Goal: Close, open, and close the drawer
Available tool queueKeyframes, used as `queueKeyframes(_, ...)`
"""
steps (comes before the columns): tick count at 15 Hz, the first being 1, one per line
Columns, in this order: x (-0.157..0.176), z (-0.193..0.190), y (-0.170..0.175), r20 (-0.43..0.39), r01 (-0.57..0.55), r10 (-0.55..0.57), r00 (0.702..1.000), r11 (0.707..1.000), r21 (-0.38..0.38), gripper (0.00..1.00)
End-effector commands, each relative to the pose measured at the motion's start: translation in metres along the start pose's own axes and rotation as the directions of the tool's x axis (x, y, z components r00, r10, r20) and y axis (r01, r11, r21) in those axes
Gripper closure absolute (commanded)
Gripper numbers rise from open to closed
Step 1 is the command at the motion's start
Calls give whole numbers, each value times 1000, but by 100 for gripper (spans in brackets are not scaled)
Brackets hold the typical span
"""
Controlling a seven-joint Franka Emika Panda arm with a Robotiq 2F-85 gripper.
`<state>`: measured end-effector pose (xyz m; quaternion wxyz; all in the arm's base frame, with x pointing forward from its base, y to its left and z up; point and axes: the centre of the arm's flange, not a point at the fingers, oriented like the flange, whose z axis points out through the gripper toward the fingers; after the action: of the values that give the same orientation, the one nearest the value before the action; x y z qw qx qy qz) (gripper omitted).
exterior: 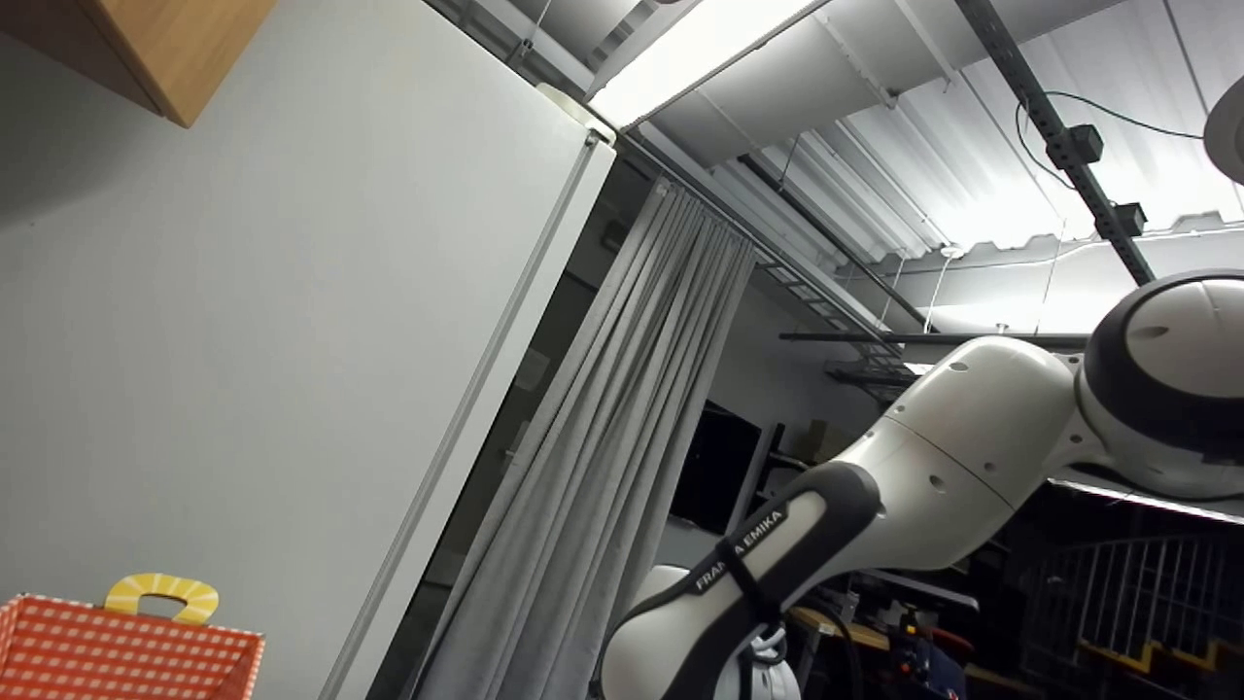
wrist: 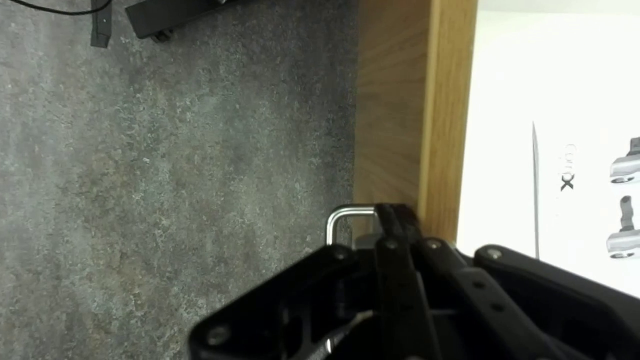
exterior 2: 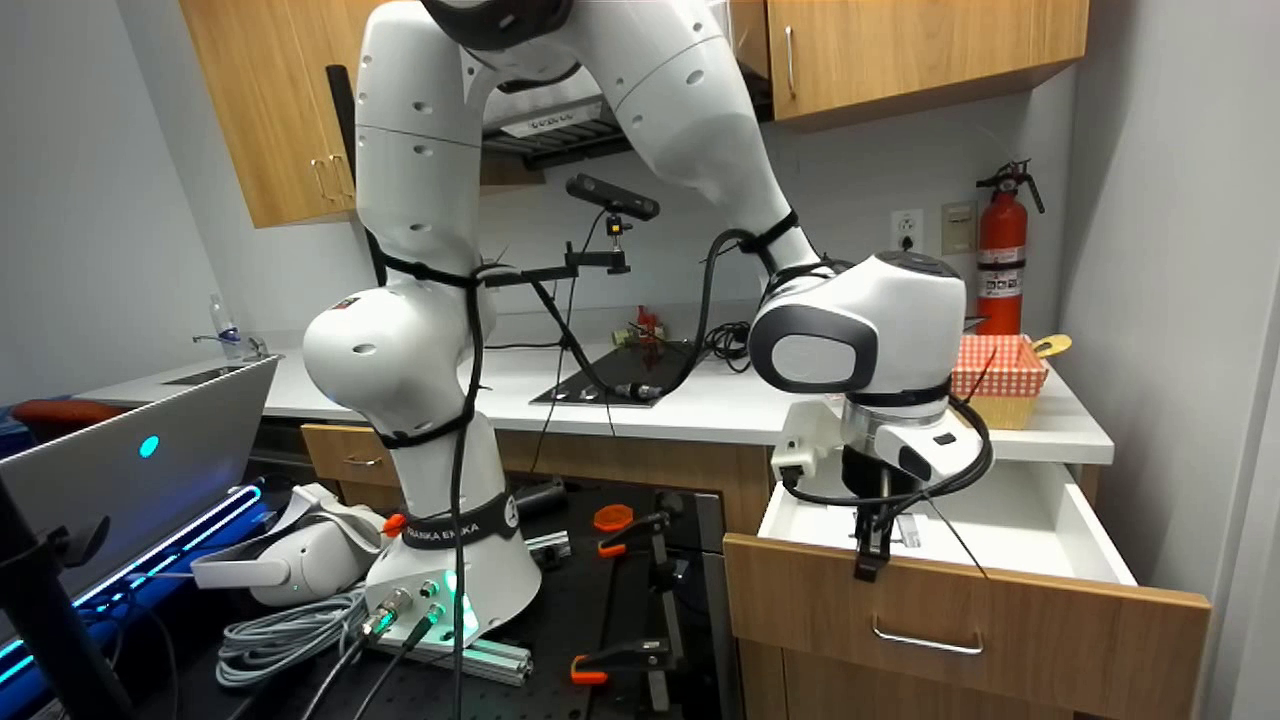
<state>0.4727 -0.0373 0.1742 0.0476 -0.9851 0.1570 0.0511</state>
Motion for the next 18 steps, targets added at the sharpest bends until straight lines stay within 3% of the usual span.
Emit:
queueKeyframes(1, 5, 11, -32, -41, -9, 12, 999, 998, 61, 100)
queueKeyframes(11, 4, 25, -199, -103, 46, -17, 994, 957, 285, 100)
queueKeyframes(14, 6, 17, -208, -98, 75, -49, 994, 954, 290, 100)
queueKeyframes(18, 14, -3, -186, -90, 92, -71, 993, 960, 266, 100)
